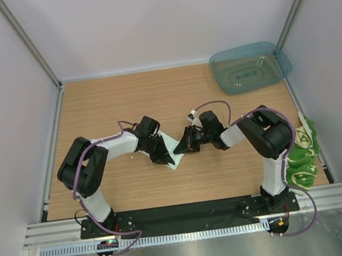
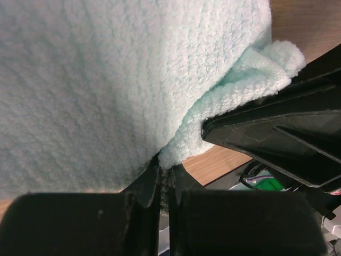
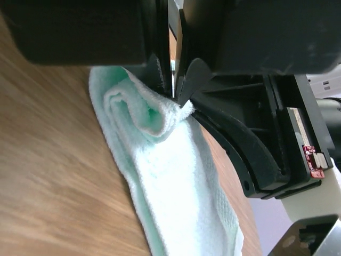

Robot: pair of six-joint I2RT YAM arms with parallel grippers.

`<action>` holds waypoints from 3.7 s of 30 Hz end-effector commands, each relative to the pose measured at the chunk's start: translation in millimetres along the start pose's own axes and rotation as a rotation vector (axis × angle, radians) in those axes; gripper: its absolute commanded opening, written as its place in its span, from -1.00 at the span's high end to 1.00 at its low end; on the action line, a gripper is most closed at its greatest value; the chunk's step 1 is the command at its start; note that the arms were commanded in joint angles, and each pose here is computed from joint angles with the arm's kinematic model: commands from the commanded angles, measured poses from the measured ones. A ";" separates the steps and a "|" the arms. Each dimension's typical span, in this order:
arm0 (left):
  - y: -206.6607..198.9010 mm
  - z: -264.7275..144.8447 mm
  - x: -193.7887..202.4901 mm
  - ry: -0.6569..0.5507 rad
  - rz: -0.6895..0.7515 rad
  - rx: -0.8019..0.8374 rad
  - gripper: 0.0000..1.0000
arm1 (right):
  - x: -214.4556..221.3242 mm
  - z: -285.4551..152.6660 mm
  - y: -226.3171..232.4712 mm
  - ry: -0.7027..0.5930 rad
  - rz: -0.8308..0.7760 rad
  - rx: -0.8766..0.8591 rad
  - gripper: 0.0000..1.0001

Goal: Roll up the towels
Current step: Roll the towel

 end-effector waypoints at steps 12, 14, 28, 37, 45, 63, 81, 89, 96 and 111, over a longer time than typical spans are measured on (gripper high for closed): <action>36.6 5.1 11.7 0.015 0.004 -0.154 0.81 | -21.3 5.5 -5.7 -0.061 -0.045 -0.028 0.77; 37.8 3.6 12.5 0.008 0.009 -0.159 0.51 | -21.9 6.1 -6.4 -0.063 -0.046 -0.026 0.78; 37.0 -54.2 5.1 -0.138 0.105 -0.356 0.00 | -22.3 5.9 -9.2 -0.070 -0.043 -0.016 0.80; 32.0 -61.2 0.6 -0.140 0.118 -0.381 0.07 | -21.9 6.2 -9.9 -0.071 -0.049 -0.013 0.81; -18.1 -101.3 -1.4 -0.377 0.431 -0.627 0.47 | -21.5 8.2 -10.1 -0.068 -0.054 -0.012 0.81; -41.6 -33.5 13.1 -0.260 0.830 -0.619 0.15 | -21.4 9.2 -11.5 -0.059 -0.051 -0.009 0.82; 9.9 -7.4 15.0 -0.179 0.728 -0.641 -0.02 | -22.4 12.4 -12.8 -0.045 -0.039 -0.001 0.84; 21.9 10.2 29.5 -0.111 0.702 -0.582 0.11 | -26.1 14.5 -9.3 -0.036 -0.040 -0.002 0.85; 21.8 18.1 39.3 -0.078 0.664 -0.511 0.21 | -37.9 23.8 -4.1 -0.016 -0.064 0.016 0.84; 25.2 37.3 39.0 -0.017 0.663 -0.533 0.21 | -54.4 34.6 1.0 0.004 -0.086 0.009 0.84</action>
Point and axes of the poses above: each gripper's point midway between its finger pads, its own z axis out along the fingers, its own y axis along the line the jaws close on, x = y × z, the point moved 6 cm from there along -z, back along the fingers, and after that the axes turned 10 degrees about z, right-handed, at the moved point
